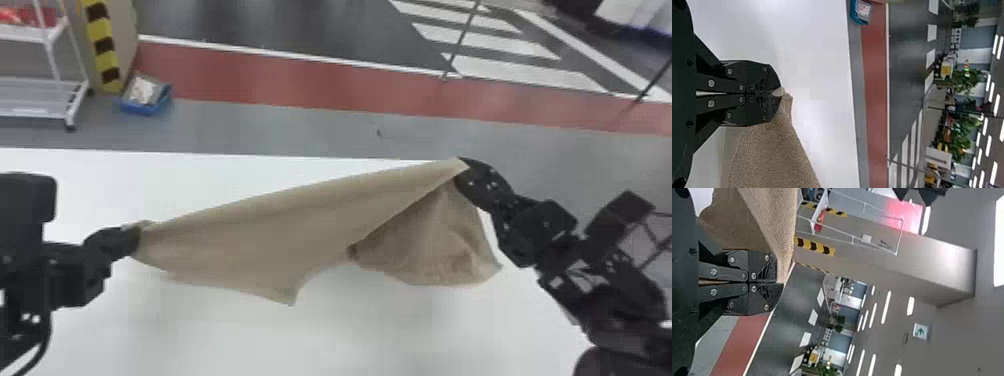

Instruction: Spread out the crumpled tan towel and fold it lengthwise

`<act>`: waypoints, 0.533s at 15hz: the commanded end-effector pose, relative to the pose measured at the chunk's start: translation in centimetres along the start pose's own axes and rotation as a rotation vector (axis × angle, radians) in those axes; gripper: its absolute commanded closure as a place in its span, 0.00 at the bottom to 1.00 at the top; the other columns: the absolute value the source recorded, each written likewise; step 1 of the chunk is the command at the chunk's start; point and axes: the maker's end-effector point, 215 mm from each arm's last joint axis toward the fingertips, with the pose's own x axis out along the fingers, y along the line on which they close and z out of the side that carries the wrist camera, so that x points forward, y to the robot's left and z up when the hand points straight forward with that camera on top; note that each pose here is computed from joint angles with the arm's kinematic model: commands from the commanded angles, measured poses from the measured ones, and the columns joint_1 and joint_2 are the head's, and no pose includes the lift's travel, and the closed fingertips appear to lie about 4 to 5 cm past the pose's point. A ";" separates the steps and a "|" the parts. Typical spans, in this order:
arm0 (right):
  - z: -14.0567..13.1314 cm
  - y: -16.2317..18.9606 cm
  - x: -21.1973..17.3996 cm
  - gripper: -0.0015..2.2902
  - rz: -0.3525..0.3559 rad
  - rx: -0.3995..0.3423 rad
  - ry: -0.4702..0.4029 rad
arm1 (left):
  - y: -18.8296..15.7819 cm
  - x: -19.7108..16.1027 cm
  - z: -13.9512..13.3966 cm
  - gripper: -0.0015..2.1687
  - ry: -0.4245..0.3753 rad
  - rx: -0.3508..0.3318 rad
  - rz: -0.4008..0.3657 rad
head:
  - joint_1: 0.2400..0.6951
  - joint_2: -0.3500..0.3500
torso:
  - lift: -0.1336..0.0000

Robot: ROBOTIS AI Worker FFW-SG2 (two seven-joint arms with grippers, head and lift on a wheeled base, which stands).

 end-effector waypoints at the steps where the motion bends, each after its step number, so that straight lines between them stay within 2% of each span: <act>1: -1.8 6.5 -0.3 0.86 0.110 -0.008 0.017 | 4.0 -0.9 -1.4 0.99 0.050 0.002 0.096 | 1.00 0.23 | 0.07; 3: -2.0 10.4 -0.9 0.86 0.165 -0.026 0.009 | 6.3 -1.3 -1.4 0.99 0.051 0.016 0.168 | 1.00 0.34 | 0.07; 6: -3.9 13.3 -1.7 0.86 0.215 -0.031 0.063 | 9.0 -1.6 -0.6 0.99 0.042 0.042 0.267 | 1.00 0.50 | 0.07; 8: -5.5 16.2 -2.5 0.86 0.286 -0.038 0.111 | 11.3 -1.7 -0.5 0.99 0.053 0.051 0.330 | 1.00 0.55 | 0.07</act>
